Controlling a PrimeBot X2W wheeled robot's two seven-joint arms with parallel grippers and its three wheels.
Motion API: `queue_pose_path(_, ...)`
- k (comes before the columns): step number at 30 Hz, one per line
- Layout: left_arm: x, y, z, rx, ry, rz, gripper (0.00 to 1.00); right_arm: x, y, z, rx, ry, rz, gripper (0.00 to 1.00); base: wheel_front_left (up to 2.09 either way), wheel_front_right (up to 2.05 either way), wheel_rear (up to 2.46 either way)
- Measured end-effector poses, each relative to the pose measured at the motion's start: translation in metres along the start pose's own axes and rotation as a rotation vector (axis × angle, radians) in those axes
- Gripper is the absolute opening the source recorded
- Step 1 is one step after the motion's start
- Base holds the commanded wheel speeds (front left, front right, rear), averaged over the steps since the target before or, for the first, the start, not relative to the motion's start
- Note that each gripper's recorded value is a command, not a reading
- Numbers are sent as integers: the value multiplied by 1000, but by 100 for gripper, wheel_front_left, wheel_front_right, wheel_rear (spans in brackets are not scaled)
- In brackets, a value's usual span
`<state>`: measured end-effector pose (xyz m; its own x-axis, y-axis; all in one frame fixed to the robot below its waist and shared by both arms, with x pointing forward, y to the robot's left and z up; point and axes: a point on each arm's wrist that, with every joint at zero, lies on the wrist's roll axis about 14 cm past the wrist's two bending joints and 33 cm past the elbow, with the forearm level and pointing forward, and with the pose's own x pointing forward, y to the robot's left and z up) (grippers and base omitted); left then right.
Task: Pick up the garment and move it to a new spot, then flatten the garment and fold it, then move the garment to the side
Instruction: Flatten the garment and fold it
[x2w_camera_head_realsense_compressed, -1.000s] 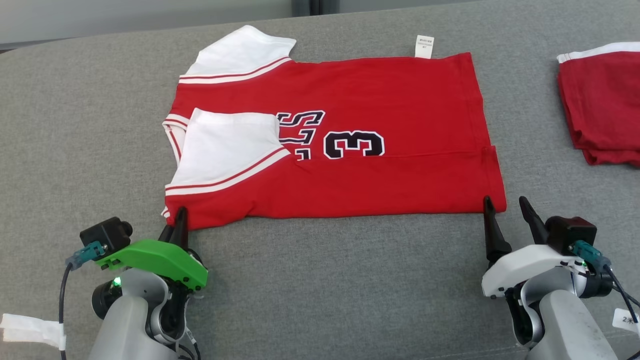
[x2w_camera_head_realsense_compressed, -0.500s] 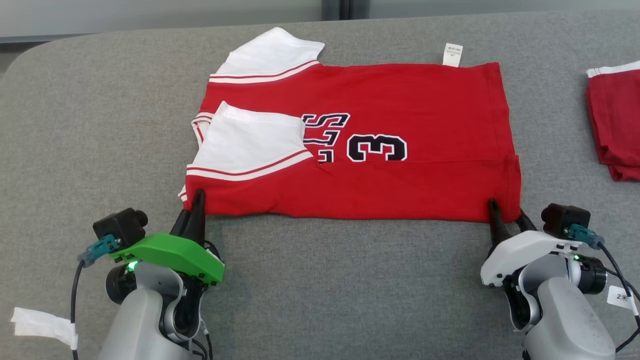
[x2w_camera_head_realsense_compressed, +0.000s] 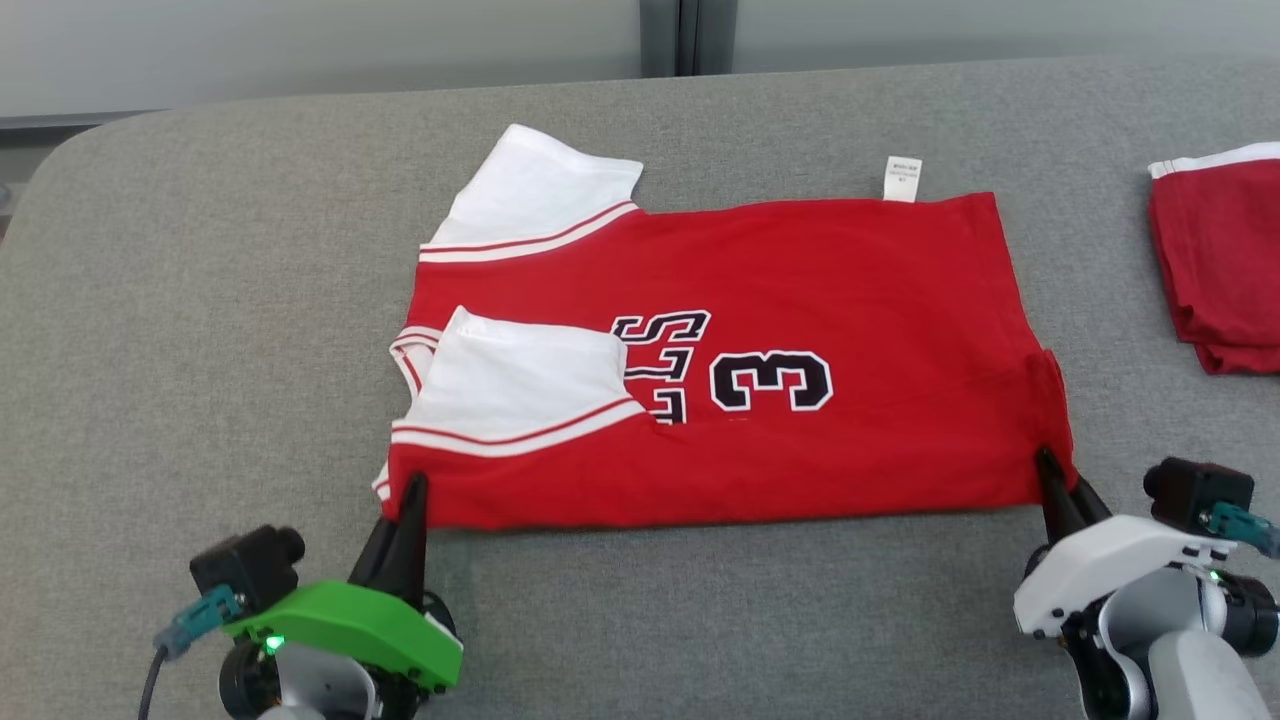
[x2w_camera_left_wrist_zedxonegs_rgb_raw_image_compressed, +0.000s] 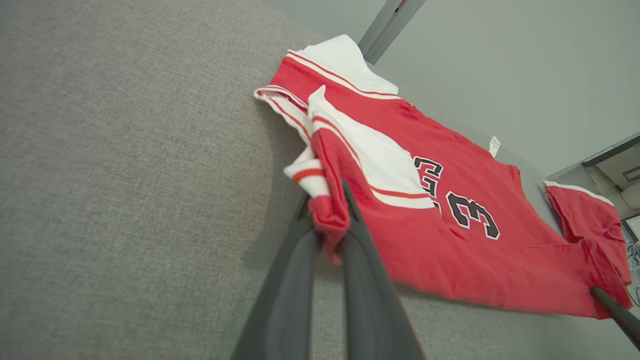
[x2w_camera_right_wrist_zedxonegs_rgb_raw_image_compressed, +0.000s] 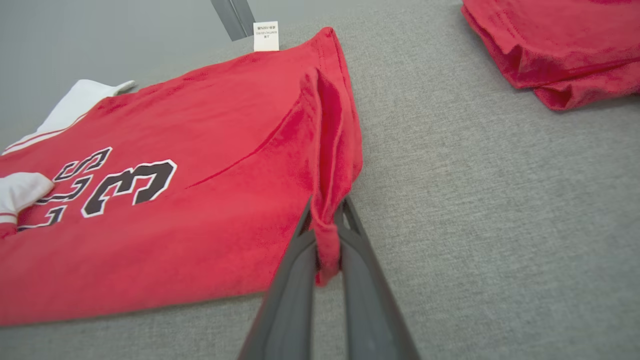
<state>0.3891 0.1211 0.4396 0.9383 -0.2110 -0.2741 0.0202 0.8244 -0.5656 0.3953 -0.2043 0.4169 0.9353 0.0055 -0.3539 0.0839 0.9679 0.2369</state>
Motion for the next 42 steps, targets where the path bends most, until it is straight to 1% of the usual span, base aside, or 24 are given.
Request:
queue_pose_path(5, -23, 10, -32, -74, 77, 70, 0, -22, -15, -24, 36, 73, -38, 0, 0, 0, 0)
queue_pose_path(7, -27, 14, -34, -88, 71, 93, 0, -27, -18, -32, 49, 95, -45, 0, 0, 0, 0)
queue_pose_path(8, -27, 15, -36, -89, 74, 100, 0, -28, -19, -35, 59, 103, -48, 15, 0, 0, 0)
queue_pose_path(9, -28, 16, -38, -91, 81, 104, 0, -29, -20, -37, 66, 105, -52, 39, 0, 0, 0)
queue_pose_path(10, -28, 16, -41, -95, 87, 108, 28, -30, -21, -38, 70, 105, -56, 88, 0, 0, 0)
queue_pose_path(11, -28, 16, -43, -94, 92, 111, 76, -31, -23, -40, 76, 107, -62, 100, 0, 0, 0)
queue_pose_path(12, -28, 16, -44, -91, 97, 112, 100, -32, -24, -42, 77, 109, -65, 100, 0, 0, 0)
queue_pose_path(14, -28, 19, -44, -88, 94, 120, 100, -34, -27, -43, 84, 102, -77, 100, 0, 0, 0)
queue_pose_path(17, -28, 25, -35, -46, 68, 130, 100, -37, -33, -41, 89, 83, -94, 100, 0, 0, 0)
queue_pose_path(21, -24, 35, -11, 57, 30, 124, 100, -39, -40, -32, 58, 43, -115, 100, 0, 0, 0)
queue_pose_path(23, -13, 29, 9, 130, 10, 85, 100, -36, -40, -19, 42, 4, -114, 100, 0, 0, 0)
queue_pose_path(26, 12, 8, 50, 260, -43, -7, 100, -27, -34, 5, 8, -60, -94, 100, 0, 0, 0)
queue_pose_path(31, 60, -35, 113, 475, -76, -150, 100, -4, -7, 34, -52, -117, -19, 100, 0, 0, 0)
queue_pose_path(33, 79, -50, 131, 546, -74, -187, 100, 5, 4, 41, -61, -131, 10, 100, 0, 0, 0)
queue_pose_path(35, 100, -61, 141, 577, -43, -209, 100, 15, 15, 47, -73, -140, 43, 100, 0, 0, 0)
queue_pose_path(38, 130, -69, 146, 615, 15, -225, 100, 27, 25, 52, -84, -151, 73, 100, 0, 0, 0)
queue_pose_path(42, 169, -56, 137, 634, 116, -193, 100, 42, 30, 54, -88, -160, 95, 100, 0, 0, 0)
